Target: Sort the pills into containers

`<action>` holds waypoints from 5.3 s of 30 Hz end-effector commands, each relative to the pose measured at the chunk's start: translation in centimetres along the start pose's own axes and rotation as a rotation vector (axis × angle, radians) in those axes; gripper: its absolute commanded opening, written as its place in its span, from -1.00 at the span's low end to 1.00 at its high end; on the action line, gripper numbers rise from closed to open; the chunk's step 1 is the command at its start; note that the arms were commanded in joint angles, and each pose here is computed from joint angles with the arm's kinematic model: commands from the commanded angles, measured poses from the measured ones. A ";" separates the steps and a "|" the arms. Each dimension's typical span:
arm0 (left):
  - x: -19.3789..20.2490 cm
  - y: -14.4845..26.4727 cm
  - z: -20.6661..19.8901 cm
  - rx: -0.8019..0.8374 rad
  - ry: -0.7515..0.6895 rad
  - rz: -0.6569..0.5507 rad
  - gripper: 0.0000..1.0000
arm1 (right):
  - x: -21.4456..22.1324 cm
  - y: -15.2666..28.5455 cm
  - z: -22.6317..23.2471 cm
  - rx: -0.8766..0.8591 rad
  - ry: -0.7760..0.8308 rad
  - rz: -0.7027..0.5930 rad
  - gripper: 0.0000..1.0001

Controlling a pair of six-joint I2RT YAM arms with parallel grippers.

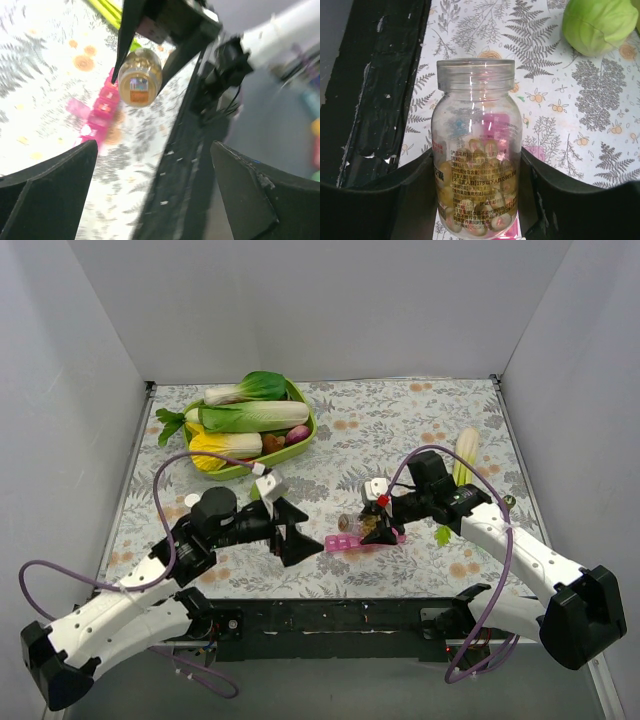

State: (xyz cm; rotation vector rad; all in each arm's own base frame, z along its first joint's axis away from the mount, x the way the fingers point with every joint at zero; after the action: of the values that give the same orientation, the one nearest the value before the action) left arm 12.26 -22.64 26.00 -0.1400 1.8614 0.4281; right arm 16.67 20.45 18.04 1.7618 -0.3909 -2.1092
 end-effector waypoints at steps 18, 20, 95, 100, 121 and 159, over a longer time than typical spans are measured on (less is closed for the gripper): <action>-0.9 -6.3 -0.1 0.249 -0.805 -0.173 0.48 | -0.6 0.0 1.5 -0.117 0.052 -0.047 -0.97; -0.7 -6.4 -0.4 0.261 -0.794 -0.167 0.38 | -0.6 0.0 1.5 -0.117 0.050 -0.048 -0.97; -1.5 -7.2 0.8 0.188 -0.857 -0.122 0.64 | -0.4 0.2 1.2 -0.086 0.034 -0.060 -0.97; -1.1 -7.8 0.8 0.204 -0.781 -0.059 -0.41 | -0.4 0.2 1.2 -0.085 0.034 -0.060 -0.97; -1.3 -4.2 -0.1 0.089 -0.533 -0.098 0.70 | -0.4 0.3 1.1 -0.083 0.031 -0.059 -0.97; 0.1 -8.0 0.8 0.000 -0.002 0.113 -1.00 | -0.3 0.4 0.6 -0.045 0.028 -0.049 -0.97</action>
State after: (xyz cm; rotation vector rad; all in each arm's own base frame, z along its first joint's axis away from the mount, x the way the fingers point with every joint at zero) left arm 15.11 -29.47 22.15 0.1019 1.5542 0.3977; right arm 16.06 19.90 17.67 1.7408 -0.3235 -2.1200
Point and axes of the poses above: each gripper's point midway between its finger pads, its own y axis back along the fingers, its own z axis along the line the jaws close on, x = y × z, the point moved 5 cm from there along y, back along the fingers, and after that the axes turned 15 degrees about -y, right-handed, at the moved point
